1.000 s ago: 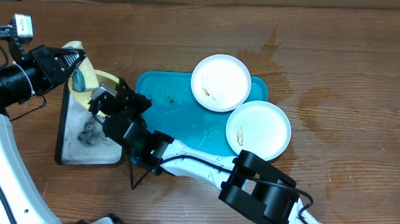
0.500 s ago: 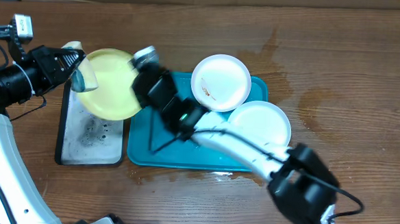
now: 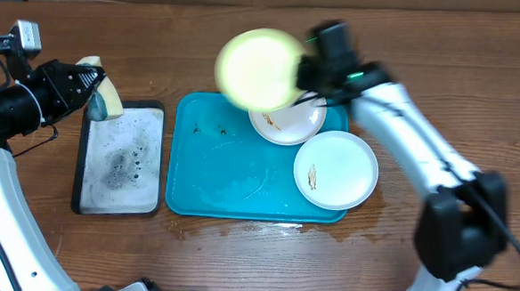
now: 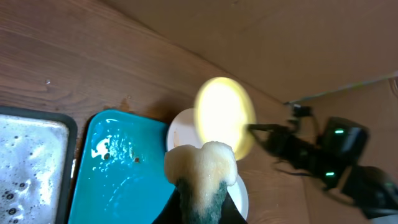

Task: Clean dirty plates on tray and stack at the side
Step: 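Carry the yellow plate right and set it on the table with the right gripper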

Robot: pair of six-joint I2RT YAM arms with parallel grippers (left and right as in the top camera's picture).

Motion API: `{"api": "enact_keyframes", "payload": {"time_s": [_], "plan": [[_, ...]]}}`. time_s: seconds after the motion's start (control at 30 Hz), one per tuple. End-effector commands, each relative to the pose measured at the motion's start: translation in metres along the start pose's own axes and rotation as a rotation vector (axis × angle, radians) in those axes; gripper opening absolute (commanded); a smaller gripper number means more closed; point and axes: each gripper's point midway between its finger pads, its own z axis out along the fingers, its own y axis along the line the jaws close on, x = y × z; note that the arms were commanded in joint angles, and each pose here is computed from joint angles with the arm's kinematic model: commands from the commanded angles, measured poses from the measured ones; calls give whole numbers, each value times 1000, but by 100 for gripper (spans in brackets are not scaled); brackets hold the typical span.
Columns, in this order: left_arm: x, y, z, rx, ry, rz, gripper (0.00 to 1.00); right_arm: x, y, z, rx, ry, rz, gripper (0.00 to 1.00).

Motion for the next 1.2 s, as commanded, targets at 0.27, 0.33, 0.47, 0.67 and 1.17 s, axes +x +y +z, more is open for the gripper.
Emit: {"api": "enact_keyframes", "payload": {"time_s": [0.27, 0.33, 0.47, 0.67, 1.17], "plan": [[-6, 9, -5, -76, -25, 11, 4, -41, -264, -93, 348, -26, 517, 4], [-7, 9, -5, -76, -25, 11, 4, -35, -302, -104, 392, -35, 580, 4], [-7, 9, -5, -77, -25, 11, 4, -9, -362, -116, 490, -17, 697, 4], [-7, 11, -5, -92, -27, 11, 4, 30, -402, -97, 528, 3, 744, 4], [-6, 8, -2, -87, -19, 21, 4, 64, -381, -66, 500, 97, 685, 71]]}}
